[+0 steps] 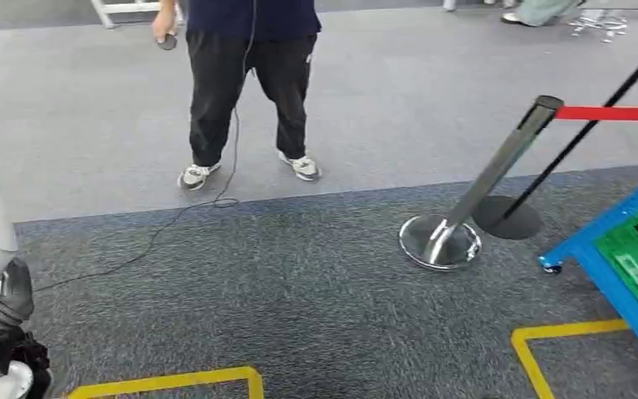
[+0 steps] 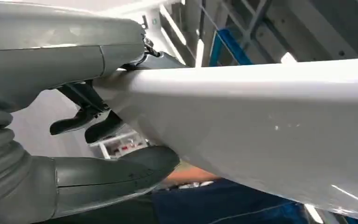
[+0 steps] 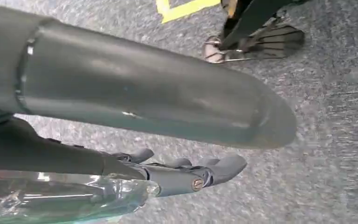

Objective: Take the parts from the cabinet and place them on the table.

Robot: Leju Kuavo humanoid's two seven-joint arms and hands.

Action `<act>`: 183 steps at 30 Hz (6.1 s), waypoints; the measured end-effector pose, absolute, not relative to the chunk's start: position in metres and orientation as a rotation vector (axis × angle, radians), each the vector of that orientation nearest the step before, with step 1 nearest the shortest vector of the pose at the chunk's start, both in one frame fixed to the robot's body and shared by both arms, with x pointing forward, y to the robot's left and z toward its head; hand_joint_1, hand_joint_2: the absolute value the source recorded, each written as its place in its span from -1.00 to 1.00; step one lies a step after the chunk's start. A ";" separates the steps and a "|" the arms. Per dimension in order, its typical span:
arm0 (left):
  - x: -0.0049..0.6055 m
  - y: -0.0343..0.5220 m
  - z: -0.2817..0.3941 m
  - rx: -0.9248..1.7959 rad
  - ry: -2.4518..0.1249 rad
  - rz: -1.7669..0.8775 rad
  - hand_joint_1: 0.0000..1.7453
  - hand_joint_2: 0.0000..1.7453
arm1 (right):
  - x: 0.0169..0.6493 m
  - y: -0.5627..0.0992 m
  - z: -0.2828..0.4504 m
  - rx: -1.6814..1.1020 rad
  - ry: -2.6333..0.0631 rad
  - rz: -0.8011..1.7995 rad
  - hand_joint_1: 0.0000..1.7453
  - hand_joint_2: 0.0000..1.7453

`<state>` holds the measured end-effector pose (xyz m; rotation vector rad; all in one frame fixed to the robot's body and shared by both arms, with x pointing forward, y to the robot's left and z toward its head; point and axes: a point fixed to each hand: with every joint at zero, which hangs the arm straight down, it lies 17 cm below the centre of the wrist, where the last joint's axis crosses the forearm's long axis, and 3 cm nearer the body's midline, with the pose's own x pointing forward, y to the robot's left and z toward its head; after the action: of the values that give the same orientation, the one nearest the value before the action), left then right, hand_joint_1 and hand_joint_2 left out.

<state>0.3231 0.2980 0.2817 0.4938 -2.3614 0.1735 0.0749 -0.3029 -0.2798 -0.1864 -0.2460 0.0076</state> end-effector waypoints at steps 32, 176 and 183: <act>0.329 0.302 0.291 0.462 -2.389 0.185 1.00 1.00 | 0.113 -0.308 -0.270 -0.165 -0.405 -0.055 -1.00 -1.00; 0.322 0.305 0.283 0.416 -2.374 0.130 1.00 1.00 | 0.099 -0.243 -0.272 -0.046 -0.334 -0.050 -1.00 -1.00; 0.321 0.305 0.283 0.417 -2.372 0.130 1.00 1.00 | 0.099 -0.243 -0.272 -0.045 -0.335 -0.049 -1.00 -1.00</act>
<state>0.3214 0.3053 0.2826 0.4173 -2.3722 0.1299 0.0991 -0.2427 -0.2725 -0.0454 -0.3345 -0.0488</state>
